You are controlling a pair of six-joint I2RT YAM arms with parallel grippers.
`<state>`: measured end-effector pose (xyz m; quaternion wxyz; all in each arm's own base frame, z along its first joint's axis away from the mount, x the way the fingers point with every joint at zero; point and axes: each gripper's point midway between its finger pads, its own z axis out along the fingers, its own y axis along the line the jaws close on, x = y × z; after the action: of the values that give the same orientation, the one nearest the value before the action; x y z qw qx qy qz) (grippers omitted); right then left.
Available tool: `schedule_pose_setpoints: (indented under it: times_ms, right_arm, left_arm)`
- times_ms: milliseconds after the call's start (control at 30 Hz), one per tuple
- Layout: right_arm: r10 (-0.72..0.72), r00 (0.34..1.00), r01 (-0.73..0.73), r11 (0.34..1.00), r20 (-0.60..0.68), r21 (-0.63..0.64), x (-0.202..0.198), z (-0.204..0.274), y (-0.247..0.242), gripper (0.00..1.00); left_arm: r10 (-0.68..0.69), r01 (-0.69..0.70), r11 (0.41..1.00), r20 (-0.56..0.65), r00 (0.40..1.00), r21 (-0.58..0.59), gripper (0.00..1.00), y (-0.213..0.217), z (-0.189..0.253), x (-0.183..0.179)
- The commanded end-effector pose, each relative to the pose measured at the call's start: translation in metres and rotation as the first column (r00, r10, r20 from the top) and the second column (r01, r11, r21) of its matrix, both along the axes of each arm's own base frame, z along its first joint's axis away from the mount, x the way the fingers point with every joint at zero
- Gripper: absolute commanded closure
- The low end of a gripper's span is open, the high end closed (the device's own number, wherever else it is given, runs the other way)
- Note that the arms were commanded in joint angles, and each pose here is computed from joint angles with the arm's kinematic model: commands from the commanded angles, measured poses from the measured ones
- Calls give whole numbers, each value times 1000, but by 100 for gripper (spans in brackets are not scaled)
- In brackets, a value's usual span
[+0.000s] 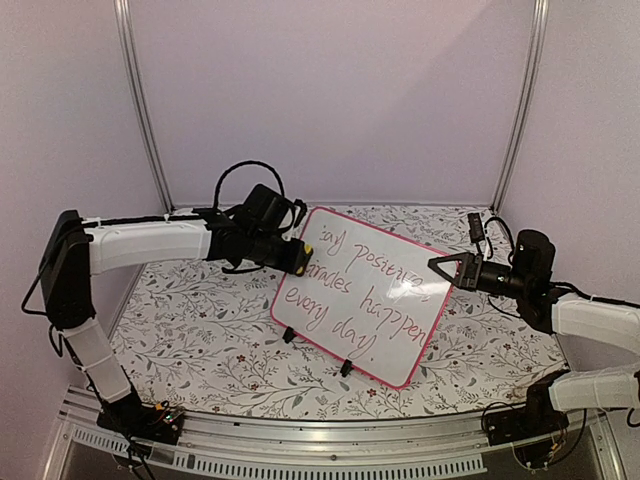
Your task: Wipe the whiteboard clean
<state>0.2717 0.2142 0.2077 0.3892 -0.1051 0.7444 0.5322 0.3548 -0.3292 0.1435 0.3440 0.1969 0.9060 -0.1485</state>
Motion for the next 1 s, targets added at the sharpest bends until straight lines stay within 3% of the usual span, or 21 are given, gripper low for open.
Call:
schedule_pose_setpoints:
  times_ms: [0,533,967]
  right_arm:
    - [101,992,-100,995,81,-10,-13,10,13,100]
    - [105,991,-104,995,80,-12,-15,8,14,100]
    - [108,991,-107,994,77,-14,-15,7,15,100]
  left_arm:
    - [-7,11,997,-60,998,74,100,8,-29,-15]
    - [-72,72,997,113,991,10,100,-41,40,35]
    - [-33,40,999,207,978,-29,100,-38,84,52]
